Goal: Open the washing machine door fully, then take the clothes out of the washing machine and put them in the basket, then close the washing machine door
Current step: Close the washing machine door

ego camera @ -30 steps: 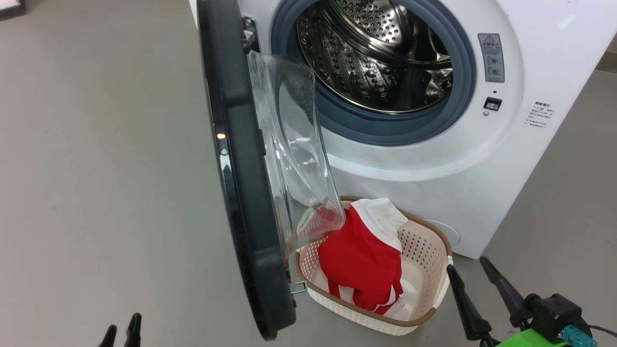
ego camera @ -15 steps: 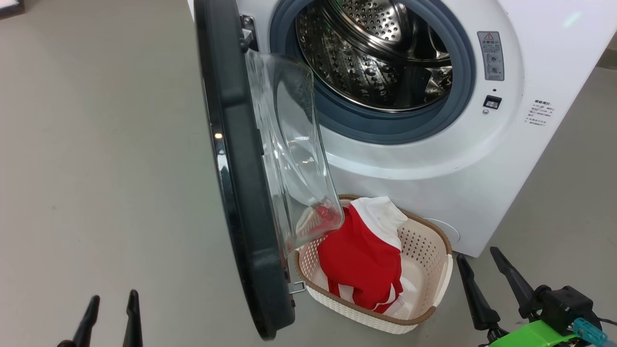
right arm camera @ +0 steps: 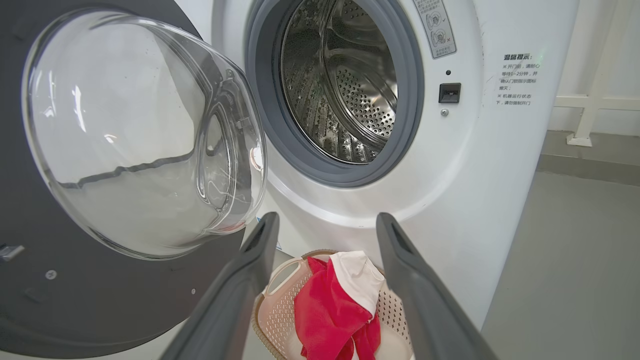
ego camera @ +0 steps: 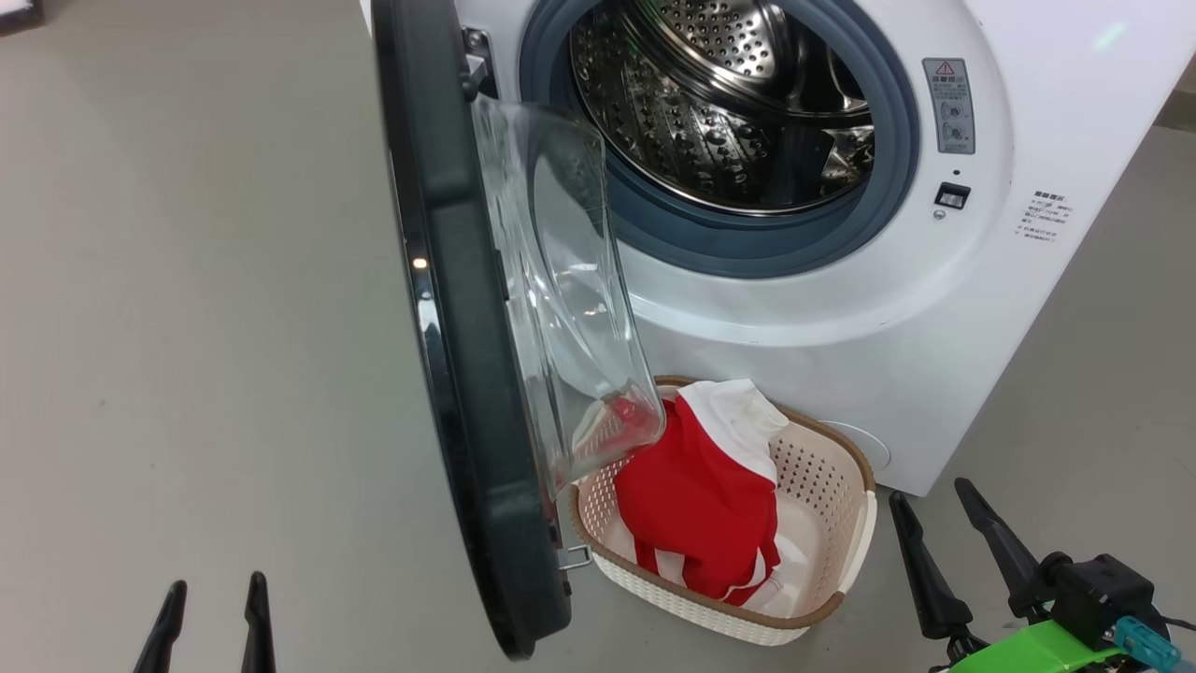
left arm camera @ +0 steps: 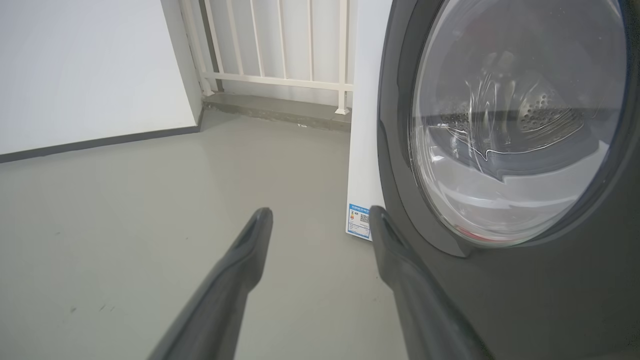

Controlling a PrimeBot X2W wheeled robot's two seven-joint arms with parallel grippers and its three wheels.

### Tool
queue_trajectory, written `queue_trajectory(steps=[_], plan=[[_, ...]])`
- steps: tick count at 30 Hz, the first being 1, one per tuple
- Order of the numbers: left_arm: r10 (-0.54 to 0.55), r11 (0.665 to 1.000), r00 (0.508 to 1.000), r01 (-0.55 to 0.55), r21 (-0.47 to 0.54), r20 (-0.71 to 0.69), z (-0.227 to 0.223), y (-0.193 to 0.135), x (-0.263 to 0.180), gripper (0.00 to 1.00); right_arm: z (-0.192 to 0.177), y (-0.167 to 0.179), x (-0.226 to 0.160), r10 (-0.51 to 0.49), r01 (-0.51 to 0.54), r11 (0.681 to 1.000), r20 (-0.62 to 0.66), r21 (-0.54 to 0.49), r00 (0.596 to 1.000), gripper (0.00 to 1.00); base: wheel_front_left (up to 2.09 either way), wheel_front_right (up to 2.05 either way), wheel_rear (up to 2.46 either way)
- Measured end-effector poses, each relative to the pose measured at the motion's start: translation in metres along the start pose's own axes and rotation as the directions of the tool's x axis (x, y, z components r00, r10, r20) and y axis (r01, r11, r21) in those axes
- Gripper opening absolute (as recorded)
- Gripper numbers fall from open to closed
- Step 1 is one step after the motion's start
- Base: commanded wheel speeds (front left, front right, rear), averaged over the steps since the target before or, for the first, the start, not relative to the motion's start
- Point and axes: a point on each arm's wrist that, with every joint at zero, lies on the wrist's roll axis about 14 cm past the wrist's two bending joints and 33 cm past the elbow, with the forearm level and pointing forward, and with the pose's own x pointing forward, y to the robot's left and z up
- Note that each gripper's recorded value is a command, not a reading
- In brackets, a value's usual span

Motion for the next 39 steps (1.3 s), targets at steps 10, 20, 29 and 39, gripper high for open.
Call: queue_trajectory(steps=[10, 20, 29, 39], plan=[[-0.004, 1.000, 1.000, 0.004, -0.014, 0.003, 0.001, -0.002, 0.001, 1.00, 0.000, -0.001, 0.000, -0.004, 0.004, 1.000, 0.000, 0.001, 1.000, 1.00, 0.00, 0.00, 0.00], [-0.001, 0.983, 0.997, 0.016, -0.181, 0.081, 0.022, -0.008, 0.010, 0.10, 0.001, 0.000, -0.002, -0.007, 0.007, 1.000, 0.005, 0.005, 1.000, 1.00, 0.00, 0.00, 0.00], [-0.026, 0.770, 0.988, 0.116, -0.628, 0.152, 0.046, -0.033, 0.030, 0.00, 0.003, -0.003, -0.007, -0.030, 0.029, 0.999, 0.013, 0.013, 0.999, 1.00, 0.00, 0.00, 0.00], [-0.282, 0.411, 0.958, 0.171, -0.895, 0.054, 0.051, -0.073, 0.040, 0.00, -0.001, -0.017, -0.014, -0.077, 0.076, 0.997, 0.008, 0.032, 0.997, 1.00, 0.00, 0.00, 0.00]])
